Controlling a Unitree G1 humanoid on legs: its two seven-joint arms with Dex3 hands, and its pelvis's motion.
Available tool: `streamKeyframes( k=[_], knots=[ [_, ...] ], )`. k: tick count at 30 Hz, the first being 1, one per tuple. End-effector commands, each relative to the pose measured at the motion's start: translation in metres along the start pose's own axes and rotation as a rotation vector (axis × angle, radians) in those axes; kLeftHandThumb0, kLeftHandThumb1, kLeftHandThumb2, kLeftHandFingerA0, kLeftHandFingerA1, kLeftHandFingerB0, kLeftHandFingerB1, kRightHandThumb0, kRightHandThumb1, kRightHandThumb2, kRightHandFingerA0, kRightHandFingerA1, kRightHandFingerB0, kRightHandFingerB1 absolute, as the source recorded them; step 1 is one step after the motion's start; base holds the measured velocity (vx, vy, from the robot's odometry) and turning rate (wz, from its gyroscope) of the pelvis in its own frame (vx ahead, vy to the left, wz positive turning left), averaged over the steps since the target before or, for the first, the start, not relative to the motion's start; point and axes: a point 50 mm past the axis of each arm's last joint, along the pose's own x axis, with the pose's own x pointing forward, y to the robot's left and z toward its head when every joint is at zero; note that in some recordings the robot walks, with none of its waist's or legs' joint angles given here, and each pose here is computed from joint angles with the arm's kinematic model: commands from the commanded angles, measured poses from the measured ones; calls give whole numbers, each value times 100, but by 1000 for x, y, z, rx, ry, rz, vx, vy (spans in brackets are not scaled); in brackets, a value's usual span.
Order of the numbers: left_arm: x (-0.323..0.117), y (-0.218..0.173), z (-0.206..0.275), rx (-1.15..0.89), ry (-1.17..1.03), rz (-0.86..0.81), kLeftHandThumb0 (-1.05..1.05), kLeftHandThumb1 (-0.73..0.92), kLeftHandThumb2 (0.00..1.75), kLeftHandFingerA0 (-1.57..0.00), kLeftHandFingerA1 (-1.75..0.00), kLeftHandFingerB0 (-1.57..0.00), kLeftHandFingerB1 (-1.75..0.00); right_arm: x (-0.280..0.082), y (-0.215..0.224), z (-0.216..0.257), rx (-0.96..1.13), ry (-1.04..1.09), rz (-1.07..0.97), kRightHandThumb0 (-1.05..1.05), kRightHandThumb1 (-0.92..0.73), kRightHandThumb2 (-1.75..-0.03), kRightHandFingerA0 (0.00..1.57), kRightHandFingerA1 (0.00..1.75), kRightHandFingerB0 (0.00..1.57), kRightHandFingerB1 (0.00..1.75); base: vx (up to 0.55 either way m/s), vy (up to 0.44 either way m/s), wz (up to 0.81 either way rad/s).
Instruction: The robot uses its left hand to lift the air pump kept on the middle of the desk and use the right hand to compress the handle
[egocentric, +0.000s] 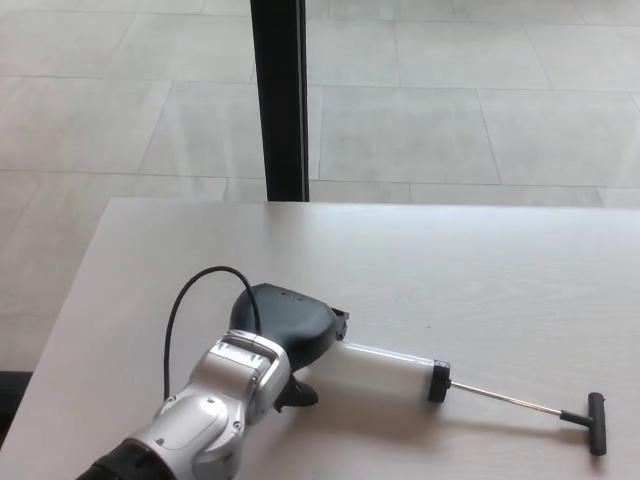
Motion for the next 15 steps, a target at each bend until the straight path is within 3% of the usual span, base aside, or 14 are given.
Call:
streamKeyframes(
  k=[1,2,3,4,5,6,8,10,11,13,14,15],
  knots=[
    [1,3,9,174,-28,-33,-46,61,58,-58,-84,-43,-38,5,-6,11,-30,-39,-11,-55,-90,-68,28,32,32,31,0,0,0],
    [1,5,11,199,-34,-32,-48,63,59,-60,-101,-42,-38,6,-7,12,-39,-40,-17,-55,-90,-67,29,39,34,31,0,0,0],
    [2,6,14,224,-36,-23,-54,45,89,-74,-99,-34,-52,7,-8,13,-40,-41,-23,-55,-90,-68,29,36,33,31,0,0,0],
    [2,6,16,221,-34,-21,-54,45,89,-74,-99,-34,-52,7,-8,14,-41,-43,-23,-55,-90,-68,29,36,33,31,0,0,0],
    [4,7,18,207,-44,-16,-56,59,59,-60,-105,-42,-39,7,-8,14,-42,-43,-18,-56,-91,-68,28,33,32,31,0,0,0],
    [6,12,26,220,-54,-19,-62,66,60,-51,-80,-40,-40,6,-8,14,-33,-46,-11,-56,-90,-68,29,33,32,31,0,0,0],
    [7,16,30,213,-75,0,-68,67,60,-51,-79,-40,-43,6,-5,14,-30,-53,-18,-56,-88,-67,31,34,35,32,0,0,0],
    [9,19,37,216,-82,6,-74,70,61,-57,-84,-39,-46,6,-4,14,-27,-58,-14,-54,-88,-67,33,36,36,32,0,0,0],
    [11,20,41,220,-82,4,-74,69,61,-64,-100,-42,-50,6,-2,14,-21,-62,-14,-52,-87,-67,33,35,37,32,0,0,0],
    [12,20,42,213,-79,5,-74,69,61,-64,-100,-42,-50,7,-1,15,-13,-68,-15,-52,-87,-67,33,35,37,32,0,0,0],
    [12,19,43,202,-80,1,-74,53,94,-63,-86,-36,-56,7,-1,16,-31,-69,-8,-54,-89,-67,32,34,35,32,0,0,0],
    [13,16,44,172,-76,-4,-70,68,60,-62,-83,-42,-43,7,-2,18,-20,-69,-10,-52,-89,-68,30,32,34,31,0,0,0]
  ],
)
